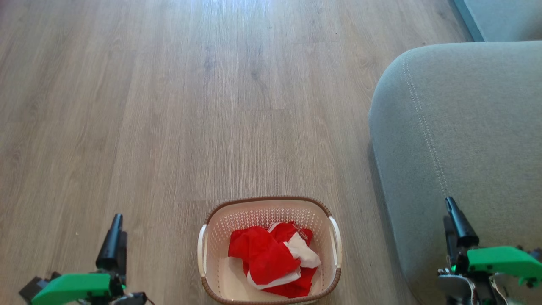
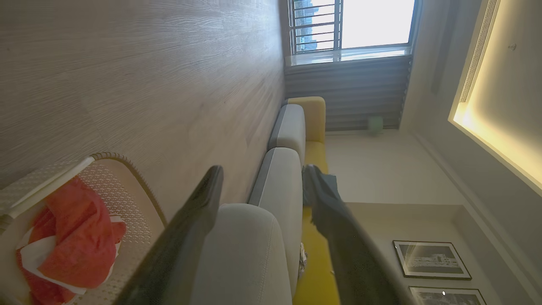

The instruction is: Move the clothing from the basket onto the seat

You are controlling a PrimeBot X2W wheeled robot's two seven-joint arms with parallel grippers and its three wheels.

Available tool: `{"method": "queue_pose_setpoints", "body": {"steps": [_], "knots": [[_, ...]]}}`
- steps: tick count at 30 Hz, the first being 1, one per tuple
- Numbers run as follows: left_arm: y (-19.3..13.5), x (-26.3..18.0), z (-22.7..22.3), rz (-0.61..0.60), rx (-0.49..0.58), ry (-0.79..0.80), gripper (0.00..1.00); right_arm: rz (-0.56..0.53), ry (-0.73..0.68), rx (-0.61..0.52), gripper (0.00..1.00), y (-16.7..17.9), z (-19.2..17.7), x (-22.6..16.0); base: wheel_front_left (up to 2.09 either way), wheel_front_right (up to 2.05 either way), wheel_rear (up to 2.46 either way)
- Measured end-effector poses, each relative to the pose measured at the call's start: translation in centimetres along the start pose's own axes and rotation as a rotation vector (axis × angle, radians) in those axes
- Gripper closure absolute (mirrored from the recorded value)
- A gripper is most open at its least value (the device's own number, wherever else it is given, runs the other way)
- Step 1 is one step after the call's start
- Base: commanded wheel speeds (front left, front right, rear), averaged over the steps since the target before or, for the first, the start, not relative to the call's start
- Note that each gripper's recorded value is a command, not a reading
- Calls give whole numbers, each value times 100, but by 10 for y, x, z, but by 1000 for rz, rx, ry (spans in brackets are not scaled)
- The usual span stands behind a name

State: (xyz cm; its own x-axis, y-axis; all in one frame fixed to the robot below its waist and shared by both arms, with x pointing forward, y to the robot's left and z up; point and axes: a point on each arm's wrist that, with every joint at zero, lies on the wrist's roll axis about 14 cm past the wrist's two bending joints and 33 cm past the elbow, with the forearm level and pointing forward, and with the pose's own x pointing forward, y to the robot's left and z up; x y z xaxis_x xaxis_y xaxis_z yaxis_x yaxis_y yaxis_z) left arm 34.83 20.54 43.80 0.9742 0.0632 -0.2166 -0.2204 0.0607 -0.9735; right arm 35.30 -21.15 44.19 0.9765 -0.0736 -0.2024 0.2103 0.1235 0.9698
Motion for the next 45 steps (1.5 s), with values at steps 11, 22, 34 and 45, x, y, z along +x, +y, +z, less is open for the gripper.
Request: {"method": "queue_pose_setpoints", "body": {"steps": [11, 22, 34, 45], "knots": [[-21, 5, 15, -59, 90, -58, 0, 62, -17, -152, 0, 23, 3, 7, 0, 0, 0], [-46, 8, 36, -120, 211, -142, 0, 171, -22, -377, 0, 60, -6, 14, 0, 0, 0], [-83, 7, 35, -190, 399, -187, 0, 254, -51, -581, 0, 87, -12, 17, 0, 0, 0], [-115, 6, 13, -259, 640, -203, 0, 325, -61, -781, 0, 104, -26, 17, 0, 0, 0]]}}
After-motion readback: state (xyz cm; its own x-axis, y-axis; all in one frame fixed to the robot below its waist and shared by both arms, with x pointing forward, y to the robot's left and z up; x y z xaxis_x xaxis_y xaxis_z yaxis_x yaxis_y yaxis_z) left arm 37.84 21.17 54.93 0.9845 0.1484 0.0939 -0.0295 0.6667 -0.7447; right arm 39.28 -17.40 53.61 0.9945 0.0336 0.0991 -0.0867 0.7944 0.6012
